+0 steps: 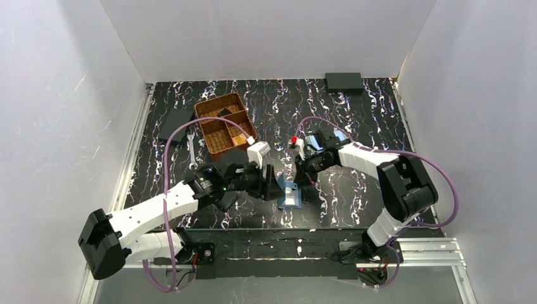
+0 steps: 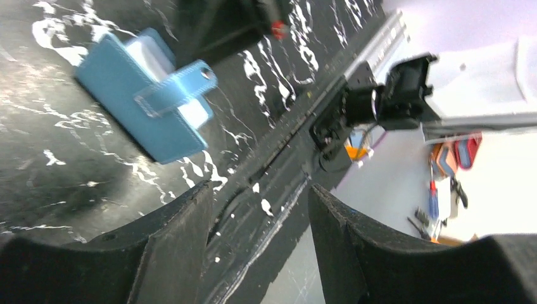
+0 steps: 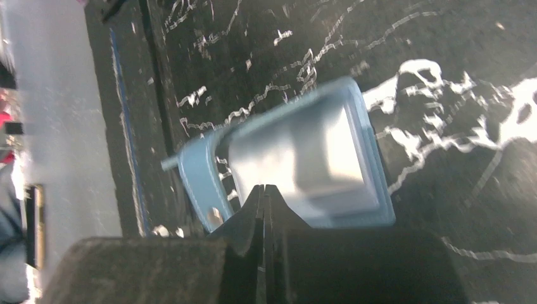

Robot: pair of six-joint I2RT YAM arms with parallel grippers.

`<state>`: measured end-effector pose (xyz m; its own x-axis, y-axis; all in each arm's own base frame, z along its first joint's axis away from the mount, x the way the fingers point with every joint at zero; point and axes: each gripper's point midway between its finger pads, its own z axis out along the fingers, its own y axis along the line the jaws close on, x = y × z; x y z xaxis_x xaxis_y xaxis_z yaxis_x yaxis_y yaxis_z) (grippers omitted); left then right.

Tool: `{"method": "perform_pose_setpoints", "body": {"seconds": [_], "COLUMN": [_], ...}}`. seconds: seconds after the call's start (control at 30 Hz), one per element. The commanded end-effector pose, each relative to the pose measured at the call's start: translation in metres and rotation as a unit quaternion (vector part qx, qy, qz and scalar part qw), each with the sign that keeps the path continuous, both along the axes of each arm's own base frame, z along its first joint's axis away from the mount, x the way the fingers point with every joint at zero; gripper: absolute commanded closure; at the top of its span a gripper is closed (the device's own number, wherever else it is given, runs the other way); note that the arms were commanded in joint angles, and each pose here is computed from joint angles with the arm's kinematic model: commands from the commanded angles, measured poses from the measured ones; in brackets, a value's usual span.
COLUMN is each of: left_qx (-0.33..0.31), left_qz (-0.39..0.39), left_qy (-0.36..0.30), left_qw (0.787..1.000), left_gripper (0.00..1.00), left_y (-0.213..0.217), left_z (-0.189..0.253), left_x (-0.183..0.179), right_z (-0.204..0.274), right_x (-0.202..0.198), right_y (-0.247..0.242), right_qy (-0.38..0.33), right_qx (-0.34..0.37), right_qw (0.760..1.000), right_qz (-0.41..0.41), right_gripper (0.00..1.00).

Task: Take the credit cards out of the card holder
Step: Open the card holder at the center of the board.

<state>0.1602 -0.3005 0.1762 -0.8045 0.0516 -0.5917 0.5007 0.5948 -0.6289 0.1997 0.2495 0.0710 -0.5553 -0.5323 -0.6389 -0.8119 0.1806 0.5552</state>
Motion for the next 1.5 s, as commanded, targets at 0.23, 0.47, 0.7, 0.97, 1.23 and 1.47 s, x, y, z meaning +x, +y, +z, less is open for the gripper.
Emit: {"method": "perform_pose_setpoints", "body": {"seconds": [0.23,0.47,0.7,0.97,1.23,1.47], "left_qx": [-0.035,-0.007,0.079,0.158,0.215,0.224], "left_qz": [-0.013,-0.014,0.028,0.108,0.129,0.124], "left_qy": [-0.084,-0.090,-0.059,-0.056,-0.011,0.004], "left_qw": [0.996,0.996,0.995,0.980,0.968,0.967], "left_gripper": [0.43,0.42,0.44,0.62,0.83,0.86], "left_y": [0.000,-0.003,-0.003,0.018,0.028,0.033], "left_z": [0.009,-0.006,-0.065,-0.112,-0.155,-0.164], "left_x": [-0.015,-0.014,0.006,0.030,0.030,0.022], "right_z": [0.010,-0.045,-0.056,-0.009,0.025,0.008], "right_x": [0.026,0.028,0.018,0.002,0.003,0.008], "right_y": [0.082,0.099,0.090,0.092,0.061,0.024], "right_qy": [0.018,-0.008,-0.020,-0.018,-0.057,-0.149], "right_qx": [0.011,-0.110,-0.131,-0.048,0.002,-0.064], "right_qw": [1.000,0.993,0.991,0.998,0.996,0.984], "right_qz": [-0.011,-0.050,-0.036,0.035,0.071,0.081], "right_gripper": [0.99,0.99,0.91,0.78,0.66,0.67]}}
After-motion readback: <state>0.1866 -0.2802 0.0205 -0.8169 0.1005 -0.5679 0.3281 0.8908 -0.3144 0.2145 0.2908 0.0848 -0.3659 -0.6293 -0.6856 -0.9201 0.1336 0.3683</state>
